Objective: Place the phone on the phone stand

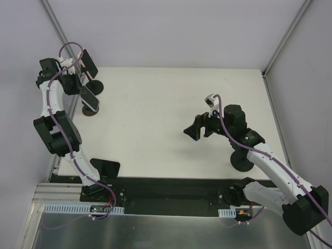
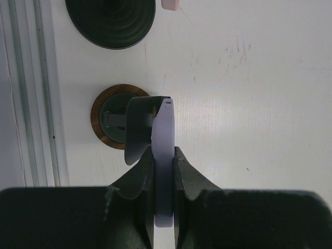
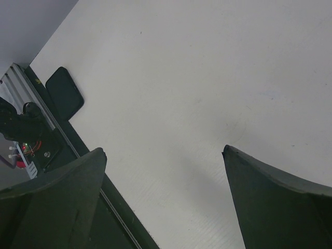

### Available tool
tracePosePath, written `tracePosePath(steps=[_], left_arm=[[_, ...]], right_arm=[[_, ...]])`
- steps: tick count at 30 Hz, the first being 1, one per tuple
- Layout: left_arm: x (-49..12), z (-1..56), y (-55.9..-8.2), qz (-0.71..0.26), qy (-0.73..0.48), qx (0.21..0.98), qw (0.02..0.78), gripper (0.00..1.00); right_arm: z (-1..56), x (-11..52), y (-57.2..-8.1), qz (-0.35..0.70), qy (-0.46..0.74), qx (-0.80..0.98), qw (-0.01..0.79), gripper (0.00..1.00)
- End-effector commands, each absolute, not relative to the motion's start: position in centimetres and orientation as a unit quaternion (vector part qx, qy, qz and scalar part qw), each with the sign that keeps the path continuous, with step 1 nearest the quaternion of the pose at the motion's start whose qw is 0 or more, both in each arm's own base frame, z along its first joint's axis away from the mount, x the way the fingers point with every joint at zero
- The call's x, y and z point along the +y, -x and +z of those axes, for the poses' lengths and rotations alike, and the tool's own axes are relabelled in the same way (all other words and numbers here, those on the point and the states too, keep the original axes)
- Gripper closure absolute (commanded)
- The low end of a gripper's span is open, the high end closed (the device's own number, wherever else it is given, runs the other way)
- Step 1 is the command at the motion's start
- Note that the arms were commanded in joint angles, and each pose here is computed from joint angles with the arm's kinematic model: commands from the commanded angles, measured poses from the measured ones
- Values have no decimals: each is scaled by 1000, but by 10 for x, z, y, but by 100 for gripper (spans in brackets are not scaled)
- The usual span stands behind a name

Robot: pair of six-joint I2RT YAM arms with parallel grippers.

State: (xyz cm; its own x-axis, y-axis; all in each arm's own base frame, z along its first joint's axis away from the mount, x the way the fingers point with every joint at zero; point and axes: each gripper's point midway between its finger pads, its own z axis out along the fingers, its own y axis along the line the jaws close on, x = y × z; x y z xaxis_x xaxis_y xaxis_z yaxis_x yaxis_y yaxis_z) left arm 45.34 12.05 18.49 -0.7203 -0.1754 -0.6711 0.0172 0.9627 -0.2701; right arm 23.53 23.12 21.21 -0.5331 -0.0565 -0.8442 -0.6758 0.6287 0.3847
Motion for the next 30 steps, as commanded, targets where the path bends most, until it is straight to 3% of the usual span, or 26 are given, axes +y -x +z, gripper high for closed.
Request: tracePosePath(steps=[1, 30], left_arm=[[115, 201, -463, -141, 14, 904, 403, 100], [125, 205, -472, -121, -6, 903, 413, 100]], right_arm=[[226, 234, -237, 378, 234, 778, 445, 3], [219, 240, -241, 384, 237, 781, 432, 3]])
